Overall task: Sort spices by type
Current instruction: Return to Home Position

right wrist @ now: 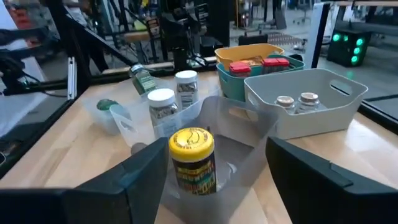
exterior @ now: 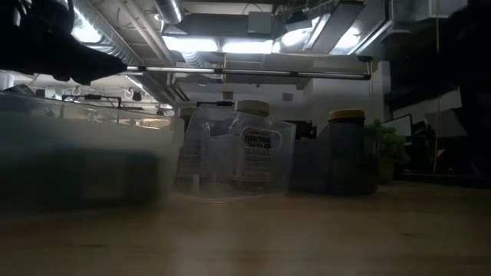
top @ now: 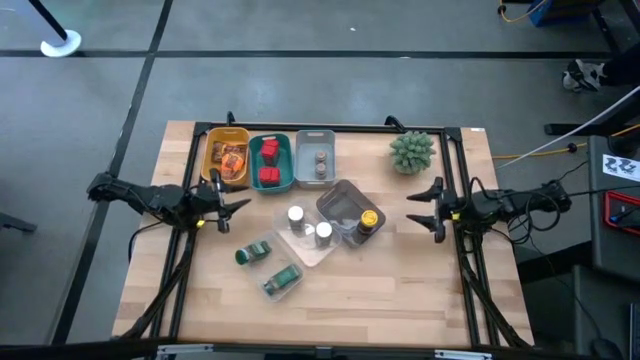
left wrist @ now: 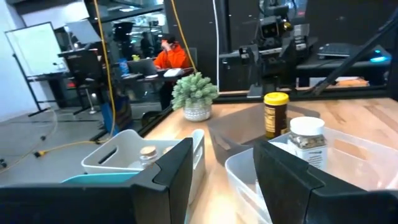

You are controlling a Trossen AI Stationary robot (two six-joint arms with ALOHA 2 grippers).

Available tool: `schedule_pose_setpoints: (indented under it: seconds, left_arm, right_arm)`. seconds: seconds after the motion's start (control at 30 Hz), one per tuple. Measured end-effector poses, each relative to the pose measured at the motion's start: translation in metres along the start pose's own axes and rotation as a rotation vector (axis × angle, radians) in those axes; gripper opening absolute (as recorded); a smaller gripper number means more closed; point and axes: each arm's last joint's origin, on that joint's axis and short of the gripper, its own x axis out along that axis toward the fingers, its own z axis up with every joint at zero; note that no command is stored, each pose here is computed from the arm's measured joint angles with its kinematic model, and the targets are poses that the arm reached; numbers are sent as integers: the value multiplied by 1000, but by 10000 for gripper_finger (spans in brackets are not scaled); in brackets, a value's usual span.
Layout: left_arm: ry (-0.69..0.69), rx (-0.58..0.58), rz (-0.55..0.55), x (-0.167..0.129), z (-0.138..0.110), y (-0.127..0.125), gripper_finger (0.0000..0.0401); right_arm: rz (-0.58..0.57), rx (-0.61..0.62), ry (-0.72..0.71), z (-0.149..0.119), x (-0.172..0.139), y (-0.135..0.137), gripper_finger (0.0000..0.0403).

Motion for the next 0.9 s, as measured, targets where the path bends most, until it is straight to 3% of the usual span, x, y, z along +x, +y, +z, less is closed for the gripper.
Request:
schedule_pose_setpoints:
  seconds: [0.13, 0.43, 0.73, 0.9]
  left_arm:
    - [5, 0, 17, 1, 0, 1, 155]
    - [6, -22, 19, 1, 0, 1, 155]
    - [7, -30, 18, 1, 0, 1, 155]
    - [7, -29, 18, 1, 0, 1, 155]
  right_arm:
    - [36, -12, 44, -18, 5, 0, 269]
    - [97, -80, 67, -20, 8, 3, 269]
    - [225, -189, -115, -18, 13, 9, 269]
    - [200, -211, -148, -21, 16, 8, 269]
